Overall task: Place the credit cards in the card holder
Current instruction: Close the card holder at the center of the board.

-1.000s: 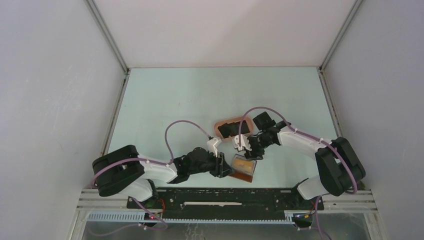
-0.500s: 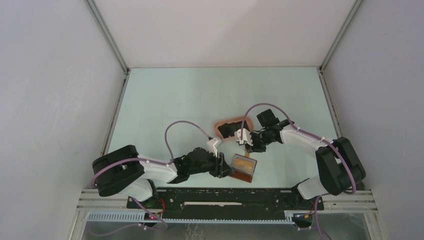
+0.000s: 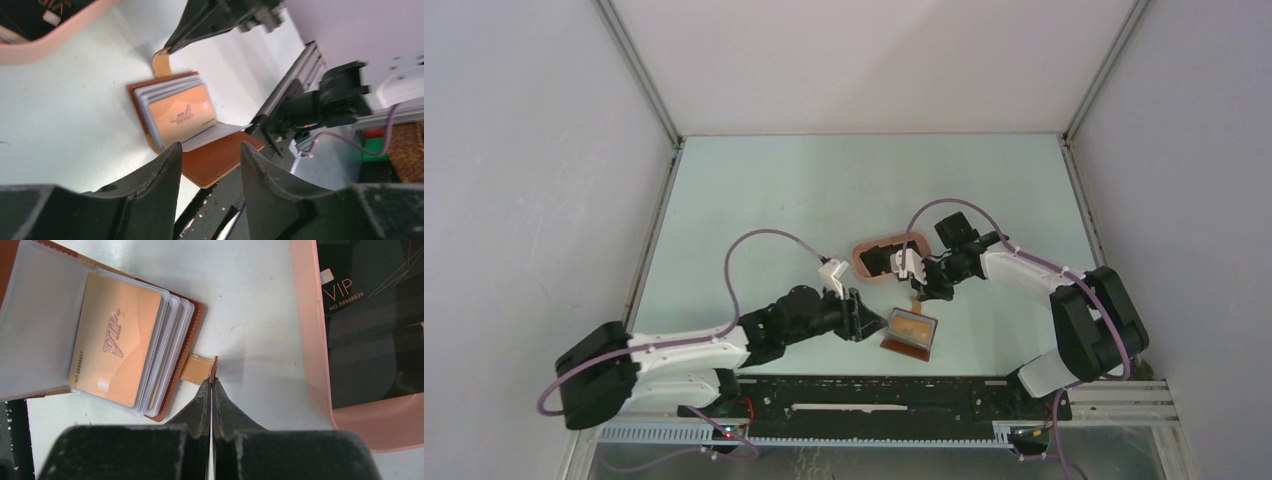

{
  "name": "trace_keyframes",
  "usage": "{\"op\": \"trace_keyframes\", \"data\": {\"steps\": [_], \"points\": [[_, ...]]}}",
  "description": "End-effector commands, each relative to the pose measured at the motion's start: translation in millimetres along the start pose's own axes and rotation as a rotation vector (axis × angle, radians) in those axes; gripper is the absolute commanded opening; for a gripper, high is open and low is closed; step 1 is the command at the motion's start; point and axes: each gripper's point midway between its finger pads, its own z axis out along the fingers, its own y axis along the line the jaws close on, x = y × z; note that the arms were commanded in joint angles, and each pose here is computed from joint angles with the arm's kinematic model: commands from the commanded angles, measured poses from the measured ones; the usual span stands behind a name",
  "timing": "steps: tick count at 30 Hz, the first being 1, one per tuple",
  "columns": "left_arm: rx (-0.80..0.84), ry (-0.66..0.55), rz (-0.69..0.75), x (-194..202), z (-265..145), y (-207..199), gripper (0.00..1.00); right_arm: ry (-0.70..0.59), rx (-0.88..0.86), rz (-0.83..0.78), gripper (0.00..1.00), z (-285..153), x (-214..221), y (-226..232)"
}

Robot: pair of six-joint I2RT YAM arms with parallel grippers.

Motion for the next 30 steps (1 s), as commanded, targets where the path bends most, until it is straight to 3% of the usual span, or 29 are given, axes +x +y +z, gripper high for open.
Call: {"op": "trace_keyframes", "data": {"steps": [1,8,16,24,30], "points": [[-0.009,-0.046,0.045,-11,-27,0,0.49,-0.017,0.029,0.026,0.00,-6,-9,-12],[0.150,0.093,0.098,35,-39,-32,0.37,-0.025,0.014,0.066,0.00,-8,-9,-12],[0.142,0.256,0.166,63,12,-49,0.27,-0.037,0.005,0.085,0.00,-9,-9,-11],[-0.109,0.110,0.090,19,42,-3,0.33,-0.061,-0.005,0.096,0.00,-11,-11,-9],[-0.167,0.144,-0.005,16,60,25,0.32,-0.082,-0.008,0.114,0.00,-14,-12,-8]]}}
